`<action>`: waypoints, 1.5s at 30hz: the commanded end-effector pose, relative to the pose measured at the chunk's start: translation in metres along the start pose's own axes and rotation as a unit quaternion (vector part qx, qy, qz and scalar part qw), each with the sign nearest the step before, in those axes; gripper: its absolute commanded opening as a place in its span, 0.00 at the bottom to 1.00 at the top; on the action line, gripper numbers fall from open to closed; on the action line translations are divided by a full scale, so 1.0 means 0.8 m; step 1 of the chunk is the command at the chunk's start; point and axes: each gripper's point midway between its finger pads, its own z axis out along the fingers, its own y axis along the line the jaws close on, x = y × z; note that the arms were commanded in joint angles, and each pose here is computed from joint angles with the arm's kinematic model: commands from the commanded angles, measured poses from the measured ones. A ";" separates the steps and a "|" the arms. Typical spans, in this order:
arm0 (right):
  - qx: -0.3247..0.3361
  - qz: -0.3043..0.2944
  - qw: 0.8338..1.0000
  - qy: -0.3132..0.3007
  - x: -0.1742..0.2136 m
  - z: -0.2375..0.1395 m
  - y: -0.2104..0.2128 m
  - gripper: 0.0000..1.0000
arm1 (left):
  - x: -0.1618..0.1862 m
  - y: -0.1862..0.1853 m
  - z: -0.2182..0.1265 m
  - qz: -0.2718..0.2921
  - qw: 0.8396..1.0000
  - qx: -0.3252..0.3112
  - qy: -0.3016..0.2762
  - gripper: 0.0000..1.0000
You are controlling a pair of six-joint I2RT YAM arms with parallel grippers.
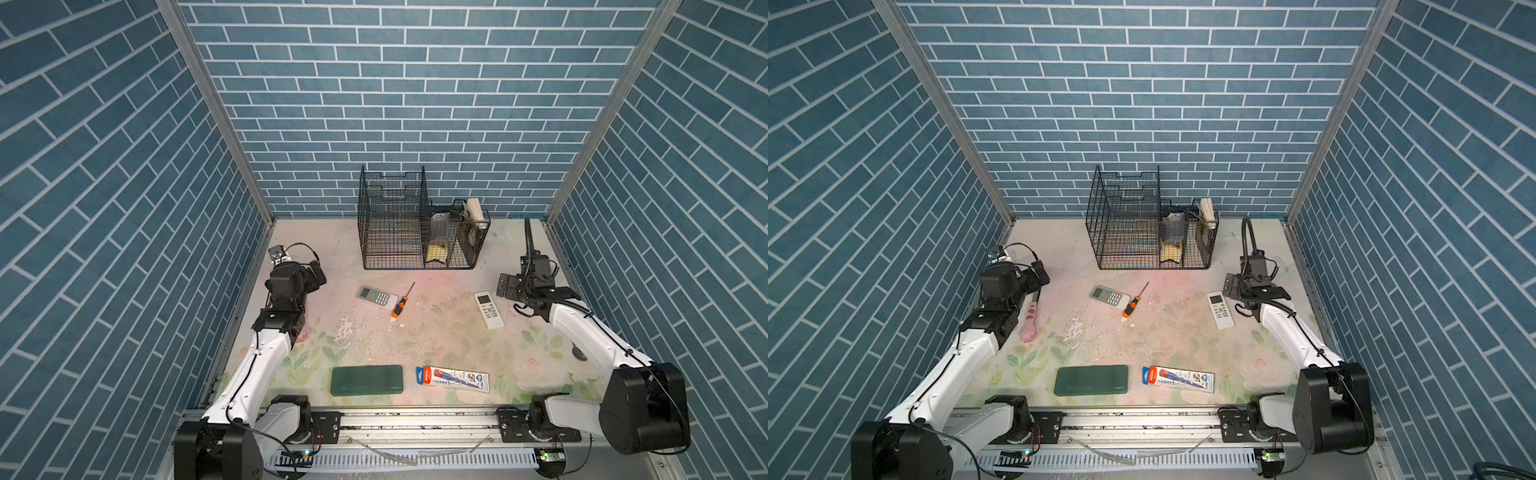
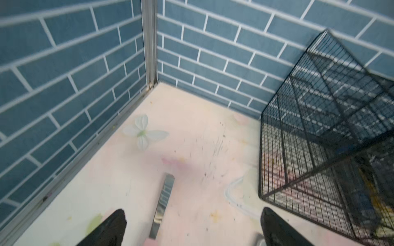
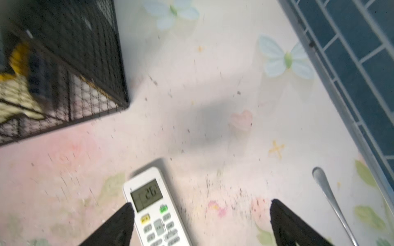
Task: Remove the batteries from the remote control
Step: 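Lower the right gripper onto the white remote while the left arm reaches forward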
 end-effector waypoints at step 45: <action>-0.037 -0.106 0.960 0.257 0.137 0.052 0.072 0.66 | 0.086 -0.049 -0.034 0.016 0.979 -0.009 0.204 1.00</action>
